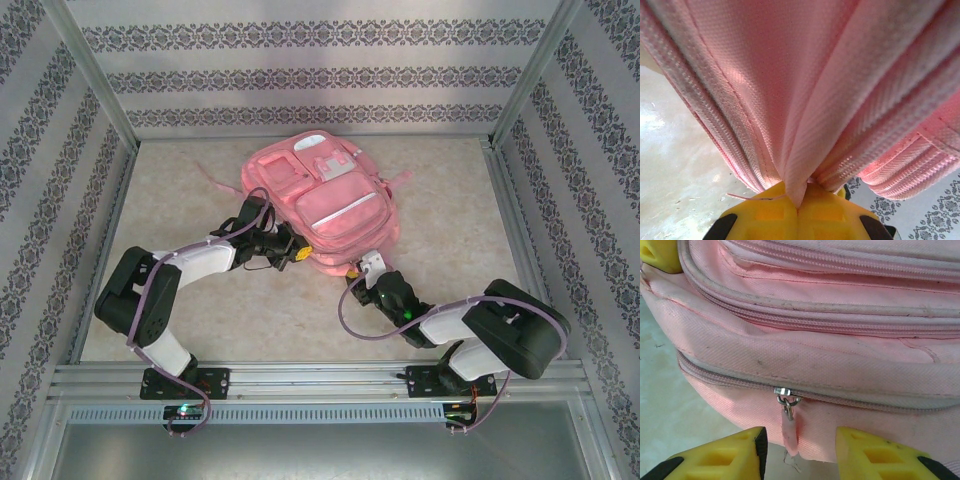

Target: Pack the student bag

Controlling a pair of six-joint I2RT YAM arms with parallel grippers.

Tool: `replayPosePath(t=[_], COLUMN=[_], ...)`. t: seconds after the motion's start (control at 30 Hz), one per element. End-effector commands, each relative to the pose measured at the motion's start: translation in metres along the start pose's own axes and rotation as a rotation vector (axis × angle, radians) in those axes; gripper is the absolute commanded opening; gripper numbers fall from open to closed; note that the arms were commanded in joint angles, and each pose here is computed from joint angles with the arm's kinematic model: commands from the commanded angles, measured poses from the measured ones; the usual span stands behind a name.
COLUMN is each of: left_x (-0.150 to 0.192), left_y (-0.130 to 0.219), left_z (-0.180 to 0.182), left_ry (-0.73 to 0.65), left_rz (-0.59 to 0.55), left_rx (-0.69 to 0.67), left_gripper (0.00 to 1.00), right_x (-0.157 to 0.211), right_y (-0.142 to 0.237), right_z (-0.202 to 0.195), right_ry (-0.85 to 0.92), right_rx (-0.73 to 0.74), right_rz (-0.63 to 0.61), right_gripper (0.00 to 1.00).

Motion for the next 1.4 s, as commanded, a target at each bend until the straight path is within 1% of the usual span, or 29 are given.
replayPosePath(t=[0.0,0.27,0.43,0.57,0.63,0.7,0.77,0.87,1.0,1.13,1.23,1.27,1.3,1.37], left_x=[-0.002,-0.003,-0.002,-0.003,-0.003,-0.003,-0.006,-0.012,-0.024,-0.032,-0.035,-0.035,-0.036,-0.037], left_y=[-0.004,-0.005,-0.005,-0.007,-0.008,-0.007,-0.003,0.006,0.024,0.043,0.049,0.051,0.053,0.056], left_z=[-0.013,-0.014,-0.012,-0.011,-0.010,-0.010,-0.008,-0.003,0.001,-0.001,-0.005,-0.005,-0.006,-0.007], left_ry=[-0.039,-0.038,-0.034,-0.024,-0.022,-0.019,-0.012,0.012,0.001,-0.036,-0.082,-0.092,-0.103,-0.126], left_rz=[0.008,0.011,0.014,0.019,0.023,0.022,0.009,-0.031,-0.097,-0.170,-0.182,-0.183,-0.188,-0.191], left_rx=[0.076,0.080,0.078,0.084,0.085,0.087,0.089,0.088,0.062,0.020,-0.003,-0.016,-0.026,-0.039], left_gripper=[0.00,0.00,0.00,0.00,0.00,0.00,0.00,0.00,0.00,0.00,0.00,0.00,0.00,0.00], right_x=[-0.005,-0.008,-0.013,-0.012,-0.009,-0.008,-0.007,-0.009,-0.009,-0.013,-0.019,-0.017,-0.028,-0.032], right_y=[0.000,-0.016,-0.035,-0.048,-0.052,-0.052,-0.049,-0.038,-0.022,-0.009,-0.004,-0.001,-0.001,0.002], right_z=[-0.004,-0.007,-0.007,-0.004,-0.006,-0.006,-0.007,-0.008,-0.011,-0.015,-0.014,-0.014,-0.012,-0.011], right_ry=[0.011,0.000,-0.015,-0.012,-0.013,-0.014,-0.017,-0.015,-0.004,-0.076,-0.124,-0.131,-0.140,-0.152], right_rx=[0.027,0.029,0.011,0.000,0.020,0.015,0.017,0.013,0.018,0.009,0.002,-0.005,-0.011,-0.025], right_rz=[-0.013,-0.012,-0.016,0.010,0.022,0.026,0.041,0.058,0.125,0.165,0.233,0.264,0.264,0.310], right_gripper=[0.42,0.42,0.37,0.27,0.19,0.07,0.00,0.00,0.00,0.00,0.00,0.00,0.00,0.00])
Point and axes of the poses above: each hand's point on the last joint's axis, 136 mm out from that joint toward the fingers, its own y axis back along the fingers, its own z axis along the line the jaws close on, x = y × z, the point moved 10 cm from there along y, back along the fingers, and after that the axes turned 6 degrees about -y, right-handed, at the moved point
